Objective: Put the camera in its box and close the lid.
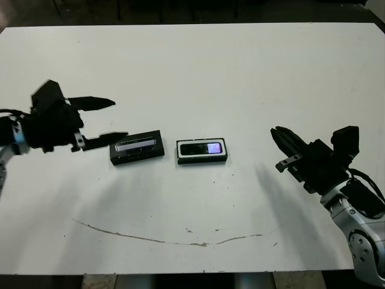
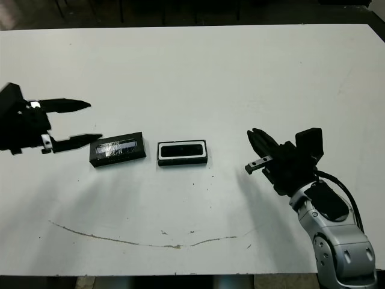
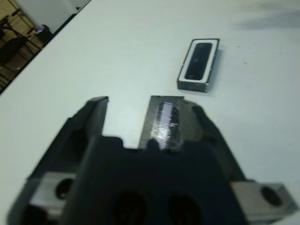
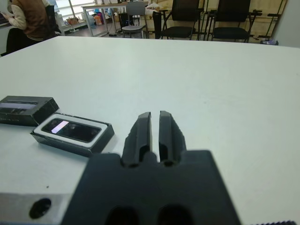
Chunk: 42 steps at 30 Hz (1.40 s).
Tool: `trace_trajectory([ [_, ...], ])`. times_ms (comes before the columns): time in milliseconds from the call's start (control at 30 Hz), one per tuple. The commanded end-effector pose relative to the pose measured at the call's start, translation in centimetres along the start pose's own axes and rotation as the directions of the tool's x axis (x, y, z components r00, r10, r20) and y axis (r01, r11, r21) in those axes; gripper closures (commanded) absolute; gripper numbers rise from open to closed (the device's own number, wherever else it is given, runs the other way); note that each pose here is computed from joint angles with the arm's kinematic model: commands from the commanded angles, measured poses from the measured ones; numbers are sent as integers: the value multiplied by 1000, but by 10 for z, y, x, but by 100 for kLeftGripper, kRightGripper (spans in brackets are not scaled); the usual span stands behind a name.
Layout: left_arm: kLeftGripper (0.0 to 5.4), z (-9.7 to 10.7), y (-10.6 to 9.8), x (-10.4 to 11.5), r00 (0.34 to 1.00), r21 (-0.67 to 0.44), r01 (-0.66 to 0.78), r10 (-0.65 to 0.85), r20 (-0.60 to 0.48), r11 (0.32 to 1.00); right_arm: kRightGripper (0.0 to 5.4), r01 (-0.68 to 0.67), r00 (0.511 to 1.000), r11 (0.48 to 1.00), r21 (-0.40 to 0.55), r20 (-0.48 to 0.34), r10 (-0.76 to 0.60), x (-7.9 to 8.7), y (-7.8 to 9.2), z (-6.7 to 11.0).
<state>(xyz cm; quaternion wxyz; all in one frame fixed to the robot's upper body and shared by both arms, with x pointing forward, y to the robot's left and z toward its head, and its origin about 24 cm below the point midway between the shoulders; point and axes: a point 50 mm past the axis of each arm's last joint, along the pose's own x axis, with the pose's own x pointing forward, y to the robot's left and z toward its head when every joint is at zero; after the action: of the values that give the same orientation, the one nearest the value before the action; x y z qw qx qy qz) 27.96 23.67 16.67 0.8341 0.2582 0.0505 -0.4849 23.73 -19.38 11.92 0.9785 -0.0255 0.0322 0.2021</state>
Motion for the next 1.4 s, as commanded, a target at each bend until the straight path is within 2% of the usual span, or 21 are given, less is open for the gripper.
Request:
trace_trajectory([
  [33, 85, -9, 0, 6, 998, -51, 60, -60, 1, 997, 540, 1, 1000, 1000, 3, -12, -1, -3, -4, -5],
  [200, 1, -18, 3, 14, 993, -107, 120, -121, -4, 987, 540, 8, 1000, 1000, 14, -26, -8, -3, -10, -7],
  [400, 1, -25, 8, 21, 988, -74, 144, -148, -48, 987, 540, 0, 1000, 1000, 6, -16, 0, -6, -8, -1],
  [600, 1, -32, 14, 25, 982, -59, 145, -151, -110, 988, 540, 47, 997, 999, 14, -68, -46, -5, -17, -15],
  [700, 1, -35, 17, 26, 980, -63, 137, -145, -137, 988, 540, 53, 997, 999, -2, -58, -53, -7, -14, -10],
  [833, 1, -41, 20, 28, 972, -37, 154, -158, -172, 987, 540, 72, 994, 997, -27, -86, -74, -9, -13, -5],
  [1067, 1, -46, 21, 26, 960, -104, 197, -214, -181, 975, 540, 81, 992, 997, -20, -93, -82, -8, -16, -1],
  [1233, 1, -48, 19, 23, 955, -64, 223, -231, -187, 973, 540, 76, 993, 997, -31, -87, -79, -7, -17, 0],
  [1400, 1, -54, 19, 20, 953, -137, 210, -234, -194, 968, 540, 76, 992, 996, -39, -96, -79, -7, -18, 0],
])
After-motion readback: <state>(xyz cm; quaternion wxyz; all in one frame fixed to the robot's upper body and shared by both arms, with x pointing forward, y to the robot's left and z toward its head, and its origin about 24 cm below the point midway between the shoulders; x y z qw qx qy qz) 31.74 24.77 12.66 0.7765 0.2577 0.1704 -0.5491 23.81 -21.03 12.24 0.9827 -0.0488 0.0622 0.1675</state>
